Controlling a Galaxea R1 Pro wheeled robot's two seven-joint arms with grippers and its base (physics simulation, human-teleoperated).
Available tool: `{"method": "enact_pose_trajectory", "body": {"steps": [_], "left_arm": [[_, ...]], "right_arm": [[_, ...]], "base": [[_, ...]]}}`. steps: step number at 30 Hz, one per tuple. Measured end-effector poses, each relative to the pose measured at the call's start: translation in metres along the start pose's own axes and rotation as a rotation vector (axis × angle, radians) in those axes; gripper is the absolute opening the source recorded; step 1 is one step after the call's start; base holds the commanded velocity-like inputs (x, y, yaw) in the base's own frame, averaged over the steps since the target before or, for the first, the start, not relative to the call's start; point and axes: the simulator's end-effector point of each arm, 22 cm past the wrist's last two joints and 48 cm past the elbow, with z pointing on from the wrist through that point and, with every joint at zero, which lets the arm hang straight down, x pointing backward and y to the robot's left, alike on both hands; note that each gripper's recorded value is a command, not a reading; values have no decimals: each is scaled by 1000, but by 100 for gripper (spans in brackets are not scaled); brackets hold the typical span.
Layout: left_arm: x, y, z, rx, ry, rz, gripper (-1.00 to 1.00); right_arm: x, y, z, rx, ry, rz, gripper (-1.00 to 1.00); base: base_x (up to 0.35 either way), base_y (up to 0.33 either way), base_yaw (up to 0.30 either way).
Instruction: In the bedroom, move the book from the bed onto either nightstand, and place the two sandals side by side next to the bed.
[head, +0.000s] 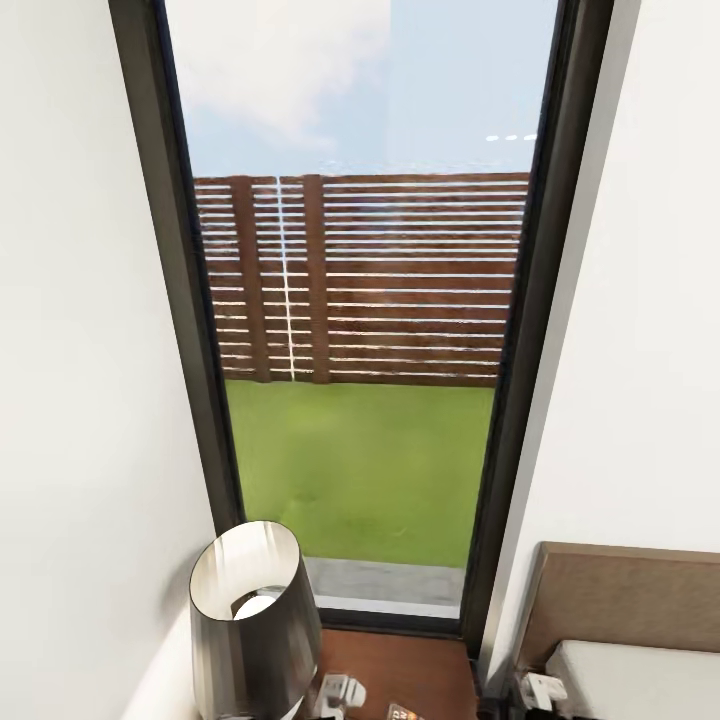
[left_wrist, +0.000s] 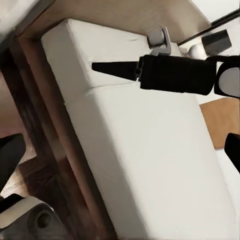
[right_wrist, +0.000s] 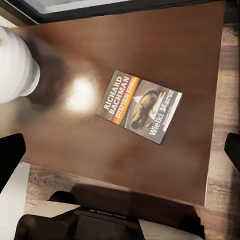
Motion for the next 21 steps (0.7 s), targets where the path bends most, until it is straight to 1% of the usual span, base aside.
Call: {"method": "enact_pose_trajectory", "body": {"steps": [3,4,5,6,10,15,18,19,21], "left_arm": [[14,27,1,-80,4,-20,100],[14,27,1,-80,4,-21,100],[23,45,0,-136,4,-29,100],[23,46,0,-138,3,-30,100],[41,86,-6,-273,2,-42,100],[68,132,-21,-439,16,-61,100],[83,151,-29,-507,26,-72,100],[83,151,-29,-508,26,-72,100],[90,160,-34,-540,28,-76,100]], "right_arm": [[18,-2,2,13,25,14,100],[18,-2,2,13,25,15,100],[29,-3,2,19,36,17,100],[29,-3,2,19,35,19,100],[52,-6,1,29,46,20,100],[68,-7,1,38,51,22,100],[75,-10,2,57,59,24,100],[75,-10,2,58,59,25,100],[79,-12,2,79,64,25,100]], "base": [[0,0,0],[0,0,0],[0,0,0],[0,0,0],[0,0,0],[0,0,0],[0,0,0],[0,0,0],[0,0,0]]}}
